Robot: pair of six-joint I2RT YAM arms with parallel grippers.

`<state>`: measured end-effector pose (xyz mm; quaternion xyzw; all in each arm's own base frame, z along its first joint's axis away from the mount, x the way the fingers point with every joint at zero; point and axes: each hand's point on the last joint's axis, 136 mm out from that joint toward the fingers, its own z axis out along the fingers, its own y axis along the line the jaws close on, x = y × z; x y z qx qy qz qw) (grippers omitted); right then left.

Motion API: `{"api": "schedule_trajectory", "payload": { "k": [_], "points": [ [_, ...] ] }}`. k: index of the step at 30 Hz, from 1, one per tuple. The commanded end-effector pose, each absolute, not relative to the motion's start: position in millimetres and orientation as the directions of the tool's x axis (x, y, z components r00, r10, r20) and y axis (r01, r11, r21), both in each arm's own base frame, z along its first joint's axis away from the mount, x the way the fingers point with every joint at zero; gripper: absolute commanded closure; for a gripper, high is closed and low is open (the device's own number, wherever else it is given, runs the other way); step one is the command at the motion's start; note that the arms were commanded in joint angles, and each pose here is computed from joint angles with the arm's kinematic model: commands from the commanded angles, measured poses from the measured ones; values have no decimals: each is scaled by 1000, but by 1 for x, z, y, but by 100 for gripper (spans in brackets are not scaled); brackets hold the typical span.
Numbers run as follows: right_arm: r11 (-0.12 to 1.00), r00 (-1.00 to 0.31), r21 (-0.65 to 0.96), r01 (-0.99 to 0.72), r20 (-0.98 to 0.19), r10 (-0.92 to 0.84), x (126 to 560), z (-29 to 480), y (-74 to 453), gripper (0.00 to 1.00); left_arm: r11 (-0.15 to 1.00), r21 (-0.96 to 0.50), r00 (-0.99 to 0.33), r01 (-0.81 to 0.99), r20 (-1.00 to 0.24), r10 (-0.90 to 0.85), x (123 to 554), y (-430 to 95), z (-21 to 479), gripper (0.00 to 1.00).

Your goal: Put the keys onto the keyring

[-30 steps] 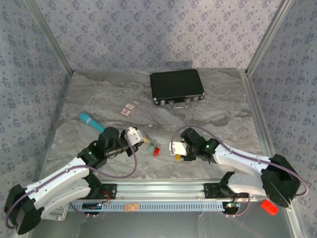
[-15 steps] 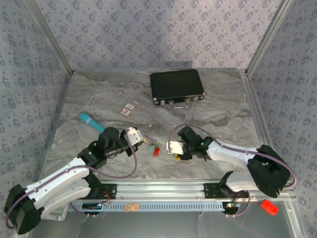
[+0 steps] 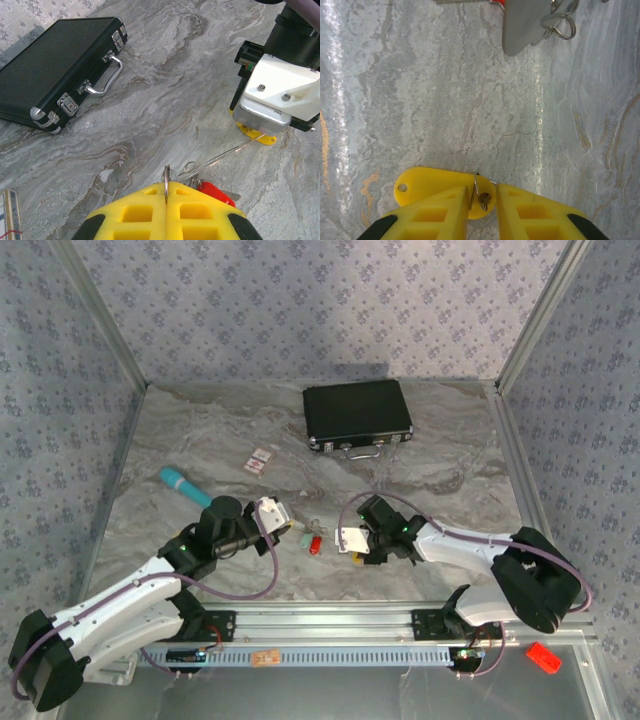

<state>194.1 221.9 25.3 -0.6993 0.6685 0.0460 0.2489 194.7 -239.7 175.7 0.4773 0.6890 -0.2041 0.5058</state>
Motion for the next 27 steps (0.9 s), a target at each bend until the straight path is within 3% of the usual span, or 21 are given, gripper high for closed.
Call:
{"api": "schedule_trajectory", "payload": {
  "k": [1, 19, 27],
  "points": [
    [9, 108, -275, -961, -409, -906, 196, 28, 227, 79, 463, 221, 3, 859, -905, 426, 198, -242, 190, 100],
    [27, 100, -295, -955, -407, -908, 197, 40, 222, 98, 464, 222, 3, 857, -905, 426, 198, -242, 192, 100],
    [104, 76, -315, -943, -508, -858, 195, 79, 232, 100, 462, 218, 2, 860, -906, 424, 197, -242, 192, 100]
  ]
}}
